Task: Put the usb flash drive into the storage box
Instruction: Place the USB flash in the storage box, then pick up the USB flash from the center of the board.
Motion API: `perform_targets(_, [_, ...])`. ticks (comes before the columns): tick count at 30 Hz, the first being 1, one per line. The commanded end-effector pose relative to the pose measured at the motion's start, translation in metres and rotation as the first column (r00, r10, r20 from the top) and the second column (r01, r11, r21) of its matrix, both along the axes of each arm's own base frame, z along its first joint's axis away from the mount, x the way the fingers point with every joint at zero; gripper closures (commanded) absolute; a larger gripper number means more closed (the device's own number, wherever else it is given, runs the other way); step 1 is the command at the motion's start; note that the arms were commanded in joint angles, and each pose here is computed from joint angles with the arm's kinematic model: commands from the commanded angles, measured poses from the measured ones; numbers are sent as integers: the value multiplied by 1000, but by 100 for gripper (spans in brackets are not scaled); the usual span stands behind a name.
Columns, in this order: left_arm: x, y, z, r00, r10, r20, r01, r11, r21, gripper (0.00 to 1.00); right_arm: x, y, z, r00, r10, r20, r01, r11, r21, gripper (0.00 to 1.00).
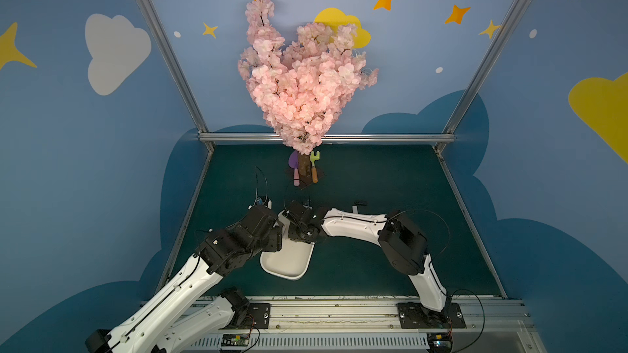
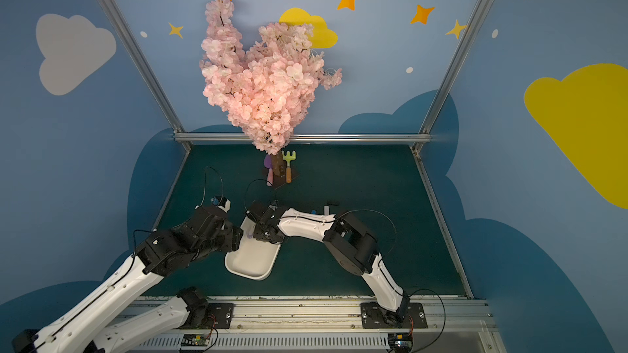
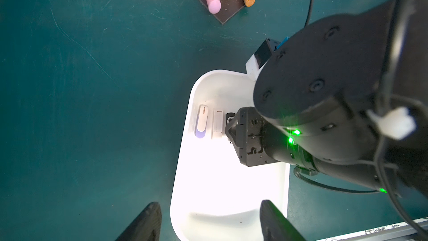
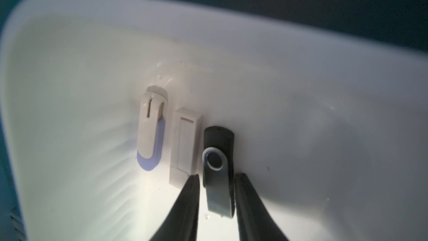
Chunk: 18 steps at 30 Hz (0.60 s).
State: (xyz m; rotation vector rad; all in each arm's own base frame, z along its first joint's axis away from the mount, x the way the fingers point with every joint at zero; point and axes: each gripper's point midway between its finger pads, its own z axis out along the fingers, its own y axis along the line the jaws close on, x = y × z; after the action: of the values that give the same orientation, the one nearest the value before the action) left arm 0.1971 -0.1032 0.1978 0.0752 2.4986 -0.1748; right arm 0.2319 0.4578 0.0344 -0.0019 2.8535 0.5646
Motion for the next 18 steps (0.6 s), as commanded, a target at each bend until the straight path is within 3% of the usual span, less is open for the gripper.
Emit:
perform_targets(1, [-2, 3, -2, 1000, 3, -9, -3, 1000, 11, 29, -1, 2, -6, 1000, -7, -25, 7, 1000, -9, 64])
perform_targets(8, [-2, 3, -1, 1000, 6, -5, -6, 1000, 10, 29, -2, 1, 14, 1000, 5, 6, -5, 1000, 6, 61])
perform_targets(18, [-2, 4, 3, 1000, 9, 15, -9, 1000, -10, 29, 3, -7, 99, 981, 79, 175, -84, 996, 22, 58])
